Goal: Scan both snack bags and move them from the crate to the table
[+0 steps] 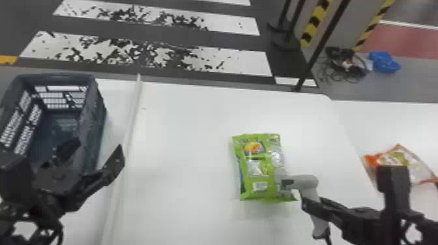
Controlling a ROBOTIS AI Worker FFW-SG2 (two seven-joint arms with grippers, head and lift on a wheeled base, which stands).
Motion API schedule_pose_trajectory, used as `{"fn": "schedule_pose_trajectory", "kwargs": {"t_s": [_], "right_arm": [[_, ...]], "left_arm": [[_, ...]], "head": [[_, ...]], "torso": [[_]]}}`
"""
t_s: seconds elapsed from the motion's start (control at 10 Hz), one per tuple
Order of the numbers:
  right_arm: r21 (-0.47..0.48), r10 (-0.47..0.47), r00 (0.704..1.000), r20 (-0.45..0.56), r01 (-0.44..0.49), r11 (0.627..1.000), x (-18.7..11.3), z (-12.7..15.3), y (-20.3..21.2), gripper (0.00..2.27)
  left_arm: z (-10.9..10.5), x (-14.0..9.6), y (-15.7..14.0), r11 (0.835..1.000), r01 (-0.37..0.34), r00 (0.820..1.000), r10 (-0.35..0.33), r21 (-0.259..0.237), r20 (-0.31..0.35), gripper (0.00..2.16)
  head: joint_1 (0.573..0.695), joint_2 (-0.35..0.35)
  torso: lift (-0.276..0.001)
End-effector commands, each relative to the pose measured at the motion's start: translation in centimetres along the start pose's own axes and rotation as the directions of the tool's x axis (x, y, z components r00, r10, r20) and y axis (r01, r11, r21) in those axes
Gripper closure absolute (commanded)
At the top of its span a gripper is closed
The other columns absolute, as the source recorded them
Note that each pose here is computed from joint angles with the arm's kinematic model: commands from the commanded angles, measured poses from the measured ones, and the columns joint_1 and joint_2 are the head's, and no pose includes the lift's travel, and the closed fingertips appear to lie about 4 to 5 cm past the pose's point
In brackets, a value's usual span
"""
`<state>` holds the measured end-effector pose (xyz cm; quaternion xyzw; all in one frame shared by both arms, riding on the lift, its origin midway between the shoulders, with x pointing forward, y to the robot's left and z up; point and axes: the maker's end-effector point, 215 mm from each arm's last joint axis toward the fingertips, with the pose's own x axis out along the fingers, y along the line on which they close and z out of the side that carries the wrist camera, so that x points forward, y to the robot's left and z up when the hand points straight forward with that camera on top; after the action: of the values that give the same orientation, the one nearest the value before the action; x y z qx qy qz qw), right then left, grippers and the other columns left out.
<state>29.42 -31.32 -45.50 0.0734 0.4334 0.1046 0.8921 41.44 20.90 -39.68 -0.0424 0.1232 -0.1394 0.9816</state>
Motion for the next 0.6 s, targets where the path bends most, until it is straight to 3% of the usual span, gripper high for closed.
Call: {"fn": "schedule_pose_trajectory", "kwargs": {"t_s": [0.0,0.2,0.5], "right_arm": [[0.014,-0.022,0.998,0.054,0.021,1.0,0.1,2.0,-2.2,2.25],[-0.04,-0.059,0.986,0.156,0.066,0.997,1.2,5.4,-5.3,2.25],[-0.08,-0.101,0.965,0.241,0.124,0.989,3.7,7.6,-9.5,2.25]], "left_arm": [[0.0,-0.1,0.2,1.0,-0.003,1.0,0.003,0.001,0.0,0.09],[0.0,-0.2,0.2,1.0,-0.003,1.0,0.003,0.001,0.001,0.09],[0.2,-0.1,0.0,1.0,0.003,1.0,-0.003,0.005,0.003,0.09]], "head": [[0.695,-0.168],[0.695,-0.194],[0.695,-0.249]], "torso": [[-0.088],[-0.088],[-0.088]]}}
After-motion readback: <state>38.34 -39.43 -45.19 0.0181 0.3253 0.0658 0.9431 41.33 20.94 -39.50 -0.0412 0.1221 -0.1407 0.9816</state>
